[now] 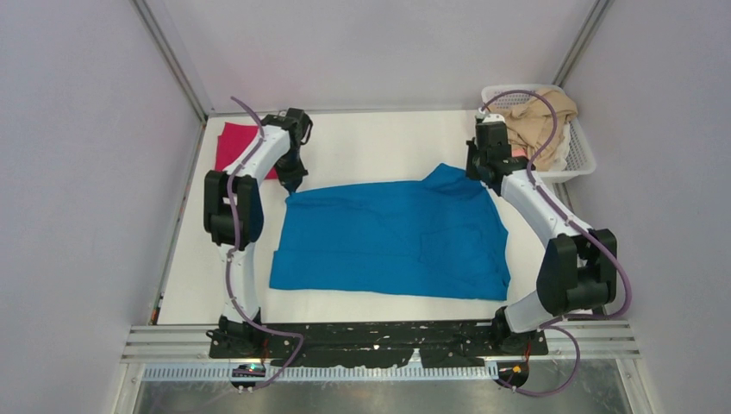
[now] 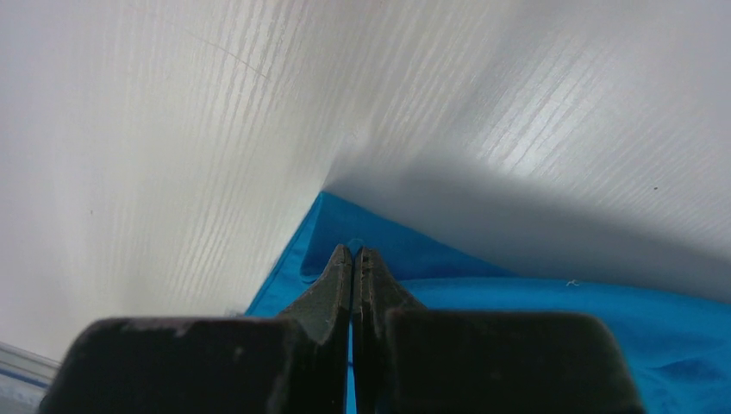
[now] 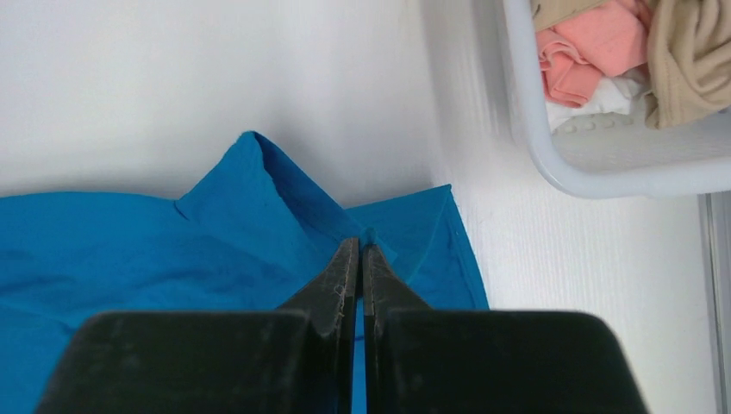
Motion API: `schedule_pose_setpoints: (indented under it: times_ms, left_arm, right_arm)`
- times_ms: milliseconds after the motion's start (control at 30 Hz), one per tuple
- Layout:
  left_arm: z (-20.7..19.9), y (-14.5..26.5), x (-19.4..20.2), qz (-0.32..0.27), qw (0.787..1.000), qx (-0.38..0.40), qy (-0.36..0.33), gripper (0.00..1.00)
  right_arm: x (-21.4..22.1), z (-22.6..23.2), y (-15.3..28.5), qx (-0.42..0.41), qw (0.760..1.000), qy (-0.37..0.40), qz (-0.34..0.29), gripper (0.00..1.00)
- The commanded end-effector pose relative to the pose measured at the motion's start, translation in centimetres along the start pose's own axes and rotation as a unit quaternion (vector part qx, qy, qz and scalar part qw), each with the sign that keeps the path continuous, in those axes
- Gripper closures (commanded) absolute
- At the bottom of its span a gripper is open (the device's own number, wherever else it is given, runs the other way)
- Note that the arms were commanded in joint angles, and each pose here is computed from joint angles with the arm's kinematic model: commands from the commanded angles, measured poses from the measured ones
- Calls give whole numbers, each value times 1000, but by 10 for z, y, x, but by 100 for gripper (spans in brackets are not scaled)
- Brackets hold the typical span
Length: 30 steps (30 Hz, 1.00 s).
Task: Fold and stack the t-shirts
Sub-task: Fold the other side of the tshirt into a rectangle
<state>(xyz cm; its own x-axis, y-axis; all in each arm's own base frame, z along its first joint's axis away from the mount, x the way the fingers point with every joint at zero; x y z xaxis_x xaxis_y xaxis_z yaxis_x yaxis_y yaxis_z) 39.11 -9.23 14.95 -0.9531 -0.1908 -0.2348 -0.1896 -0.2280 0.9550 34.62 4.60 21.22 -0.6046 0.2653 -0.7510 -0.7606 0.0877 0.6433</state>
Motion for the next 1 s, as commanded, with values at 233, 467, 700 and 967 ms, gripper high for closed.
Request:
schedule_pose_setpoints:
  times_ms: [233, 467, 700, 967]
  left_arm:
    - [-2, 19, 6, -57, 998, 26, -9, 100]
    - [8, 22, 27, -63, 998, 22, -11, 100]
    - [11, 22, 49, -72, 997, 31, -18, 100]
    - [15, 13, 65, -66, 997, 21, -25, 100]
  right_arm:
    - [8, -10, 61, -29, 999, -12, -38, 94]
    - [27, -24, 77, -9, 999, -14, -33, 94]
    - [41, -35, 89, 7, 999, -29, -28, 94]
    - [61, -44, 97, 21, 999, -46, -7, 94]
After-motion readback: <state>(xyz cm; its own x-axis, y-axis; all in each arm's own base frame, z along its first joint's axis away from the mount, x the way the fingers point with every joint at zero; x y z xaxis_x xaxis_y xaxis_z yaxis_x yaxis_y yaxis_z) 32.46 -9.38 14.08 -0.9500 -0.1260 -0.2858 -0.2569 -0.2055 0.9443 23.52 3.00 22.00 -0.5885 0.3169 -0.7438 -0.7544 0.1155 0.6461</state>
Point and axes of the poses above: each gripper's point midway between its finger pads, its own y axis back along the fingers, its own z axis along the line the jaws close on, x = y × z, the point moved 8 cm from there along y, back along the fingers, and after that the axes turned 12 degrees about -y, right-handed, at the moved point
